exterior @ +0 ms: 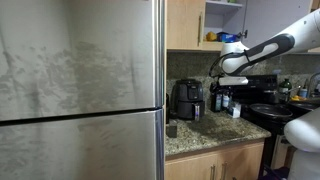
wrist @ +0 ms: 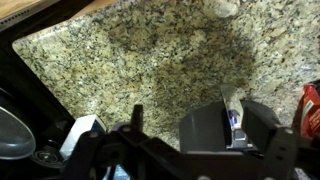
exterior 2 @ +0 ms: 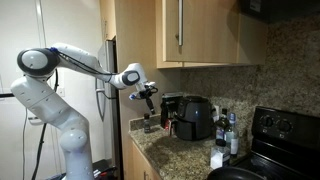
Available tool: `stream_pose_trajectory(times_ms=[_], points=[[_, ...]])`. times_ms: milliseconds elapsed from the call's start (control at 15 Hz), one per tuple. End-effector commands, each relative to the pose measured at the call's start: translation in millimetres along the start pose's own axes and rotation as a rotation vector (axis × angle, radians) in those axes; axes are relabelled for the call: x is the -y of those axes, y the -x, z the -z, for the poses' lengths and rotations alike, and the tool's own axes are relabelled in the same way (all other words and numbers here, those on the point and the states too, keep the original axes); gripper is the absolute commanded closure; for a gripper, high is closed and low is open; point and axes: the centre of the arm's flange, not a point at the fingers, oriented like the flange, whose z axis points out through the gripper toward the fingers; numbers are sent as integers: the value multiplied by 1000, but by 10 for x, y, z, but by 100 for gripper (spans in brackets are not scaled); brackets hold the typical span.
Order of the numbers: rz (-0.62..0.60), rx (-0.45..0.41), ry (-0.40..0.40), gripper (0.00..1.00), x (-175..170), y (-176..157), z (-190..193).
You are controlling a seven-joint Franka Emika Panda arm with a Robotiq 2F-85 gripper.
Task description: Close the air fryer
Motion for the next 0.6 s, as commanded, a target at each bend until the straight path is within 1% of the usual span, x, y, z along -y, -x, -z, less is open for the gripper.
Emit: stream_pose_trajectory(times_ms=[0, 67, 200, 333, 400, 467, 533], points=[[125, 107, 22, 0, 79, -474, -156], [137, 106, 36, 0, 108, -556, -185], [189, 131, 35, 0, 203, -696, -271], [228, 172, 11, 0, 385, -778, -374], [206, 172, 12, 0, 454, -787, -402], [192, 128, 13, 0, 290, -603, -353], [196, 135, 11, 0, 346, -625, -389]])
